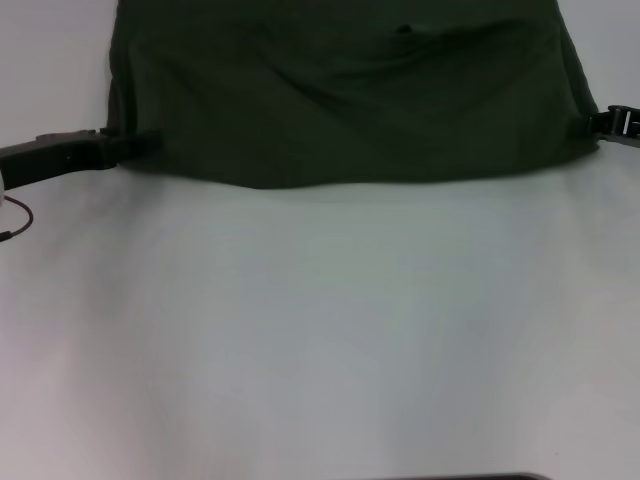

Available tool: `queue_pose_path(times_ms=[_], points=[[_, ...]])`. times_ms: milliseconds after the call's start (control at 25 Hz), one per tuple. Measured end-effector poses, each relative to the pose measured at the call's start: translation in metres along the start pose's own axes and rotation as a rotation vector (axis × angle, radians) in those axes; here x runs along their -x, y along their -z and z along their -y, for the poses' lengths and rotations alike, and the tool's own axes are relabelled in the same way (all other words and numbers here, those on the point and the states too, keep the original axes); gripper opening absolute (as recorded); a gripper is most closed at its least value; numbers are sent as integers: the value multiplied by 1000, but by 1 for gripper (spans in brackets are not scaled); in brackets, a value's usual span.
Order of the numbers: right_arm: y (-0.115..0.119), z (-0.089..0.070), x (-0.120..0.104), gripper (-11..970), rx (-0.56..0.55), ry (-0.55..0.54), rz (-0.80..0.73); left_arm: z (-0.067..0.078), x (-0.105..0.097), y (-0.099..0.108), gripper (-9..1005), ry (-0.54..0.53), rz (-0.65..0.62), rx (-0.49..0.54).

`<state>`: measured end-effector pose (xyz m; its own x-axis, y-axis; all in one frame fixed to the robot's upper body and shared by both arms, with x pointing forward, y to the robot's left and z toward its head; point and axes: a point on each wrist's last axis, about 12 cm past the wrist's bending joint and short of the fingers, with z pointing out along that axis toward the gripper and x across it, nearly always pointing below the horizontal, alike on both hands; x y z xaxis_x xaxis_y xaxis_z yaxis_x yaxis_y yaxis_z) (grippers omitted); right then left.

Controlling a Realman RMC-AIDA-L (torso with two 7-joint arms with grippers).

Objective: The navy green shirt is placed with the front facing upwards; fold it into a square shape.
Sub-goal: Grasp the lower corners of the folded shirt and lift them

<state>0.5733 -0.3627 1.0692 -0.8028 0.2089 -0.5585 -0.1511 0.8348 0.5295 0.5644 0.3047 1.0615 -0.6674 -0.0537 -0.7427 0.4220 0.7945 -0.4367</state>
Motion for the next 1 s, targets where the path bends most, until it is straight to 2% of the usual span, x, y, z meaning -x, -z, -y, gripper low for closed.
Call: queue_pose_path(times_ms=[520, 920, 1000], points=[[-2, 0, 1, 33, -7, -4, 6, 6, 0, -12, 713, -50, -63, -6], [-3, -1, 3, 34, -5, 3, 8, 6, 3, -17, 712, -62, -66, 11], [-3, -2, 4, 34, -4, 5, 9, 6, 2, -16, 502, -62, -67, 12]])
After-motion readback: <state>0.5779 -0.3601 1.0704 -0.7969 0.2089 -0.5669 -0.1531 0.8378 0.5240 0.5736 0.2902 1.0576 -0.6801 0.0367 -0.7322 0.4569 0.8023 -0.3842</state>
